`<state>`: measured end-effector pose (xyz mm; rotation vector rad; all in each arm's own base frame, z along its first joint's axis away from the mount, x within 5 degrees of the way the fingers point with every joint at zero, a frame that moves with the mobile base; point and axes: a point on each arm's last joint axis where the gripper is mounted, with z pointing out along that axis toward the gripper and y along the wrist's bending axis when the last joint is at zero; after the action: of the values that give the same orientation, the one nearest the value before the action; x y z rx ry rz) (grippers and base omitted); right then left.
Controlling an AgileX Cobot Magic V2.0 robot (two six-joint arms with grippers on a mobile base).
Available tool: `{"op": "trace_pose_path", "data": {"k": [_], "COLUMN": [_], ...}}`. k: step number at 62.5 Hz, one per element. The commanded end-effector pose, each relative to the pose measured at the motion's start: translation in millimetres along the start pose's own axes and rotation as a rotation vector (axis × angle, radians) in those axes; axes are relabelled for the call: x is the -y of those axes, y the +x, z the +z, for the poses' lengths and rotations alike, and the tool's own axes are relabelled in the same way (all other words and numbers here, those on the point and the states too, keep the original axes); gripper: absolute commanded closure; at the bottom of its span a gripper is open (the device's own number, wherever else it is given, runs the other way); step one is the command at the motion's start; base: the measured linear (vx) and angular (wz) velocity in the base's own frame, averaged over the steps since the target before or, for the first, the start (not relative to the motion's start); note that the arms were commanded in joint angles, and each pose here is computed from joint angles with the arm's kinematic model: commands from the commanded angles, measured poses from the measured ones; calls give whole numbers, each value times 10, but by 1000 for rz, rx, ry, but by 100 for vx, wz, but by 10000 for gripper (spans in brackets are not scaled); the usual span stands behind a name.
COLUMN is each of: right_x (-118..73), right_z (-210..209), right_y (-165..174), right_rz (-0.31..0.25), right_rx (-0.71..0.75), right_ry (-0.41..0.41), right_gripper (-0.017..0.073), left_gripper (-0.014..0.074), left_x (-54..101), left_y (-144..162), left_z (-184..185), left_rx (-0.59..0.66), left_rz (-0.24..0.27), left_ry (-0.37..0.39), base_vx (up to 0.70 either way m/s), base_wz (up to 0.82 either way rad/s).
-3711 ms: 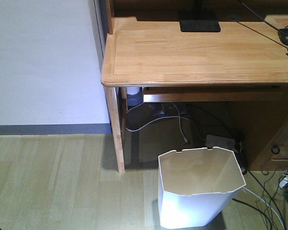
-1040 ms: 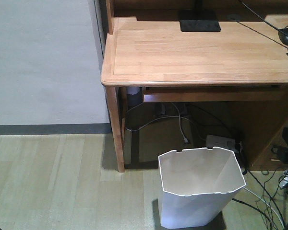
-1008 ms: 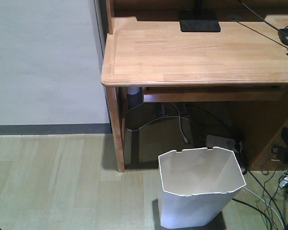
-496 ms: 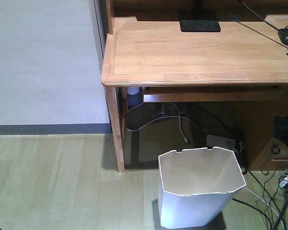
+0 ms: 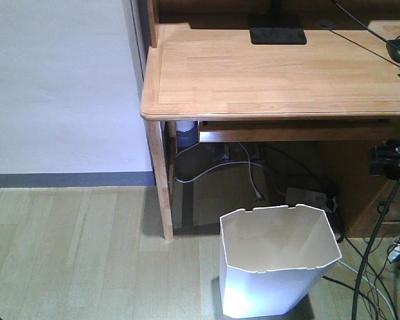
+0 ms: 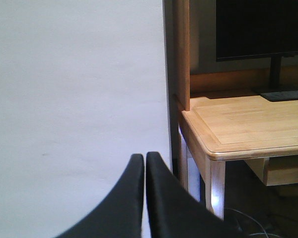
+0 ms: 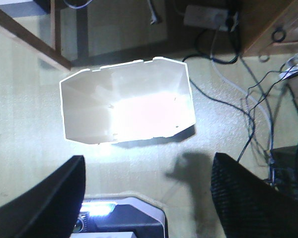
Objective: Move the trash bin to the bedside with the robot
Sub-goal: 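Lower the right gripper down to the rim of the white bin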
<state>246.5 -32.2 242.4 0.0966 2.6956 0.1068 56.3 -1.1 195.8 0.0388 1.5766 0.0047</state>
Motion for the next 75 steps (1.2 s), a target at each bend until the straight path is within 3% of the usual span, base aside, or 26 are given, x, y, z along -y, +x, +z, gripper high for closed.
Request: {"op": "trace_pose_path", "data": {"k": [1, 24, 38, 46, 75], "right_x": [103, 347, 481, 556, 776], "right_z": [33, 1032, 1509, 1793, 3120], "right_y": [-165, -136, -162, -170, -246], "right_rz": [-18, -56, -79, -130, -161], "right_rx": [45, -199, -132, -108, -275], "right_ry": [-18, -31, 37, 67, -1], "right_gripper": [48, -15, -28, -28, -27], "left_gripper": [600, 600, 600, 600, 600], "left_x": [3, 3, 3, 3, 3], "left_y": [-32, -32, -32, -32, -32], "left_z": [-3, -3, -3, -3, -3], "left_rx": [70, 70, 70, 70, 70], "left_rz": [-24, -24, -24, -24, -24], "left_ry": [4, 4, 4, 4, 4], "base_vx": [0, 0, 0, 0, 0], "base_wz": [0, 0, 0, 0, 0]}}
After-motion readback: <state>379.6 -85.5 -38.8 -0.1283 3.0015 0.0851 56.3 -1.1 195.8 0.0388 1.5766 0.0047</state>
